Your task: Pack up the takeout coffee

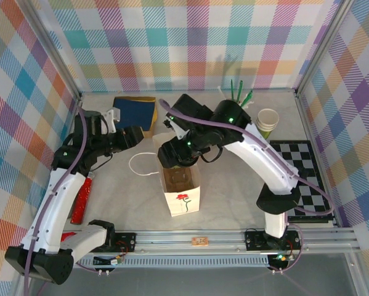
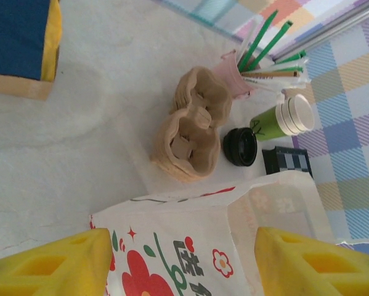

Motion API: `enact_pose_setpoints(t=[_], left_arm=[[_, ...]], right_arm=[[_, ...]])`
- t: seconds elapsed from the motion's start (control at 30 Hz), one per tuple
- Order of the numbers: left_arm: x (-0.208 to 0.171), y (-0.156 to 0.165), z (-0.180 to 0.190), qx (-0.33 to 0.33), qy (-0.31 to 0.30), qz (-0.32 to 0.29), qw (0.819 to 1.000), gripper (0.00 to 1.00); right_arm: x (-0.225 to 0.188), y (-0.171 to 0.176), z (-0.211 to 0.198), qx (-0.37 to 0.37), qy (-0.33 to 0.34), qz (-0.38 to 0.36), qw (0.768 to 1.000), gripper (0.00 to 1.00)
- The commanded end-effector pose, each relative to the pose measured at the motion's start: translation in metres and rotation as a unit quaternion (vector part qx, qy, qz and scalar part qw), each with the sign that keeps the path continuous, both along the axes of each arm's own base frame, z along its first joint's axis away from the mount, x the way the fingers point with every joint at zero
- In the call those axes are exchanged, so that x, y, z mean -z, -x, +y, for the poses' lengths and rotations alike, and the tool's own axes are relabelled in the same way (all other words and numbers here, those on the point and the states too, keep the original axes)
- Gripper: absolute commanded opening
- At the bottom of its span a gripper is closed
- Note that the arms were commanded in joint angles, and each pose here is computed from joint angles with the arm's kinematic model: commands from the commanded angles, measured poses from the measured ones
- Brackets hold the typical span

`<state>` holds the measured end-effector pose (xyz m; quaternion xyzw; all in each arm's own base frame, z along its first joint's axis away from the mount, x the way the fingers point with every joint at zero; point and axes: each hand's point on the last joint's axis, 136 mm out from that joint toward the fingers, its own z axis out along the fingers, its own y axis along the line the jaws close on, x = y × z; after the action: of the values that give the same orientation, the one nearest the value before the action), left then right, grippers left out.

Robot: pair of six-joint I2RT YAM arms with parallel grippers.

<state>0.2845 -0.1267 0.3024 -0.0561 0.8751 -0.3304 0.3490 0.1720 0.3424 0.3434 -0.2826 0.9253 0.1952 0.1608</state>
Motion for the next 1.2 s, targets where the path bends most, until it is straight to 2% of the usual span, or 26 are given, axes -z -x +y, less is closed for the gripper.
enact_pose_setpoints(t=[0.0, 0.4, 0.63, 0.97, 1.17], left_arm=[[-0.006, 0.012, -0.013, 0.047, 0.01, -0.012, 0.999, 0.63], [0.009, 0.042, -0.041, 0.11, -0.001, 0.003, 0.994, 0.6], [0.019, 0.047, -0.043, 0.113, -0.013, 0.012, 0.993, 0.49], [0.028, 0.056, -0.044, 0.111, -0.008, 0.018, 0.994, 0.26], [0.027, 0.062, -0.044, 0.112, -0.001, 0.017, 0.994, 0.17]], right_arm=[[0.028, 0.014, -0.031, 0.021, 0.096, 0.04, 0.994, 0.39], [0.062, 0.013, -0.034, 0.044, 0.161, 0.056, 0.984, 0.39], [0.076, 0.012, -0.036, 0.05, 0.193, 0.052, 0.979, 0.39], [0.089, 0.012, -0.037, 0.057, 0.216, 0.056, 0.973, 0.39], [0.094, 0.012, -0.036, 0.057, 0.225, 0.057, 0.971, 0.39]])
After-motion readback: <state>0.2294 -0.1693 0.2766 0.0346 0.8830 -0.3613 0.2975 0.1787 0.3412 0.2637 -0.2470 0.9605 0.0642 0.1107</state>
